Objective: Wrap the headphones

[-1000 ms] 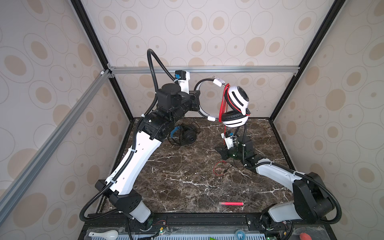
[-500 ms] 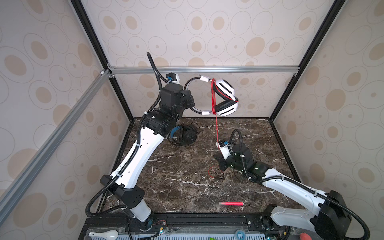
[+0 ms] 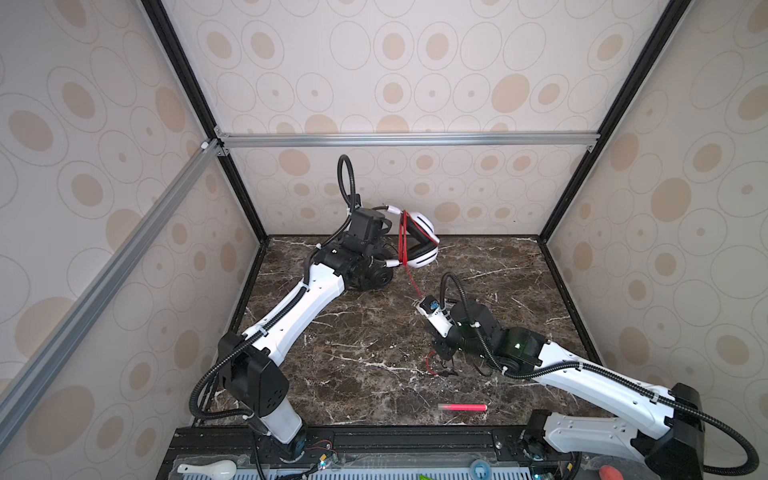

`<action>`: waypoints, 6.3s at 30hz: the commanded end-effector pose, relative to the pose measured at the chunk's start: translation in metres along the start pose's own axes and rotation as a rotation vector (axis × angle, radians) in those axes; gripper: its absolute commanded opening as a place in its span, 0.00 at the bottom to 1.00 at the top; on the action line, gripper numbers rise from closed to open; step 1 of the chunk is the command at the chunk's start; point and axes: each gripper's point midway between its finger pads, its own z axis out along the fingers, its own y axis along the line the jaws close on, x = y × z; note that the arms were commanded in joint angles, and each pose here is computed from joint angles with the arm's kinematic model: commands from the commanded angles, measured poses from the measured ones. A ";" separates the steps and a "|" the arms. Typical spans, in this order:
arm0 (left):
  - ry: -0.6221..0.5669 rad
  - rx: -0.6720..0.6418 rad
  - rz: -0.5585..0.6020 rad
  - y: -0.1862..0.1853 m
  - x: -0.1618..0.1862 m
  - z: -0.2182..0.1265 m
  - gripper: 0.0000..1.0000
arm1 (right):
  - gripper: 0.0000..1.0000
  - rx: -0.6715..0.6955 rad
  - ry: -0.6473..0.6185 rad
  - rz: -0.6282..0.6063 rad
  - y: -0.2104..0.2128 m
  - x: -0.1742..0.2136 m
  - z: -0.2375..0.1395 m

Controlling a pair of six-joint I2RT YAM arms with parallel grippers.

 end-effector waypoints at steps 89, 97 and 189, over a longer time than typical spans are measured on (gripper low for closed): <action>-0.179 1.069 0.074 -0.100 -0.127 -0.222 0.00 | 0.39 -0.343 -0.362 0.377 -0.068 -0.032 -0.020; -0.180 1.092 0.068 -0.104 -0.127 -0.224 0.00 | 0.41 -0.340 -0.354 0.382 -0.069 -0.029 -0.016; -0.201 1.096 0.049 -0.099 -0.141 -0.217 0.00 | 0.24 -0.188 -0.124 0.233 -0.063 0.041 -0.025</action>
